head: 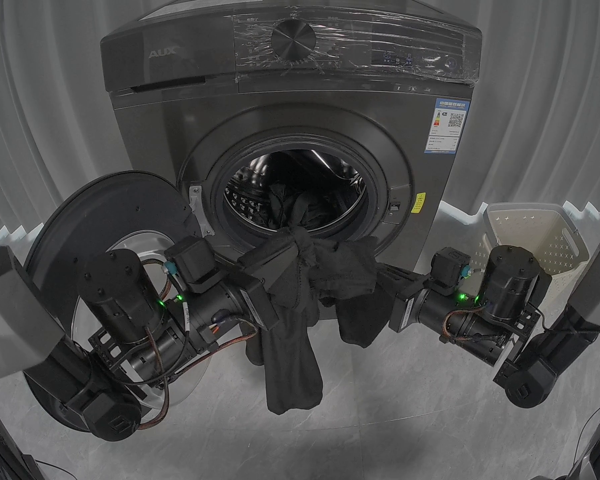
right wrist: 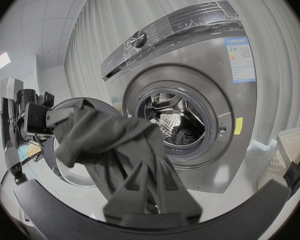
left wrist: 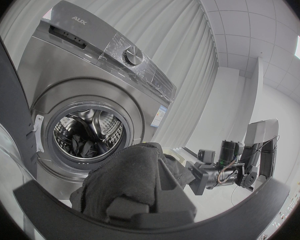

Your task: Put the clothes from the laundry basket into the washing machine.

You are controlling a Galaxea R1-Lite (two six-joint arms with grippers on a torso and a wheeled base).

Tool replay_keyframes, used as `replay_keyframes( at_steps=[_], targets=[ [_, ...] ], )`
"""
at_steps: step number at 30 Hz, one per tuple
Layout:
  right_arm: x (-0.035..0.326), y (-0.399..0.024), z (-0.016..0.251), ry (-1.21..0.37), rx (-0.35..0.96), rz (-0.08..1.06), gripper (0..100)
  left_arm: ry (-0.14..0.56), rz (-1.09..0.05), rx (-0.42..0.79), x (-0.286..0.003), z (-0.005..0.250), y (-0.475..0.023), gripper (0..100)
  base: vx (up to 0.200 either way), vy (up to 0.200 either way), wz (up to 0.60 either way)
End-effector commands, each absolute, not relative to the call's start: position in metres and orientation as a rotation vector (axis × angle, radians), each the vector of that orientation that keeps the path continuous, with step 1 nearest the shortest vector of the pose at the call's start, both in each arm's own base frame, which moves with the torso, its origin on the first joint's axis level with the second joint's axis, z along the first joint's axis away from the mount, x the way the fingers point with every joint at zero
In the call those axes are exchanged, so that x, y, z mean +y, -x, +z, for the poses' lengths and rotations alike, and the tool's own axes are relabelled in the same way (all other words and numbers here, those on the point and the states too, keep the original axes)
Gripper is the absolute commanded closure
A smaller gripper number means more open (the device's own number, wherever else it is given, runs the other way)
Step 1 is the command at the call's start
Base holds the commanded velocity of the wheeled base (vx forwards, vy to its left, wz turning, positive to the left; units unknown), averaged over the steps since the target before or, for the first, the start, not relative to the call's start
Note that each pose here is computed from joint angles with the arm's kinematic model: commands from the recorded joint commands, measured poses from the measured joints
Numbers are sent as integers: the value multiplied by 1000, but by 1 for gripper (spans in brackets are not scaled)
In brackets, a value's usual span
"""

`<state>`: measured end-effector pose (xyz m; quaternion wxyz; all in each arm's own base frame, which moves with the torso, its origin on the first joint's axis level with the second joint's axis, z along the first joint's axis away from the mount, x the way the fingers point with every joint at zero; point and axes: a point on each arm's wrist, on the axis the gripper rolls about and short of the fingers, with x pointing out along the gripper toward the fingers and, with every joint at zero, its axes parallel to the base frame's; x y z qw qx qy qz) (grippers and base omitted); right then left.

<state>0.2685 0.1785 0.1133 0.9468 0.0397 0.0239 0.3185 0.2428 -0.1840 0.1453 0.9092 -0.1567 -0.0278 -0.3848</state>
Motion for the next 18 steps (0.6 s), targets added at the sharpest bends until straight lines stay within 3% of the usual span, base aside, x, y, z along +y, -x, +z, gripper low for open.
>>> replay_keyframes(
  at_steps=[1,12,18],
  targets=[
    [180,-265,107,-73,76,658,0,330,-805,-78,-185,151,-241,100,0,0,0],
    [197,-269,78,-45,154,711,0,330,-815,-82,-187,152,-240,100,0,0,0],
    [208,-287,80,-55,102,710,0,328,-816,-78,-187,151,-239,100,0,0,0]
  ],
)
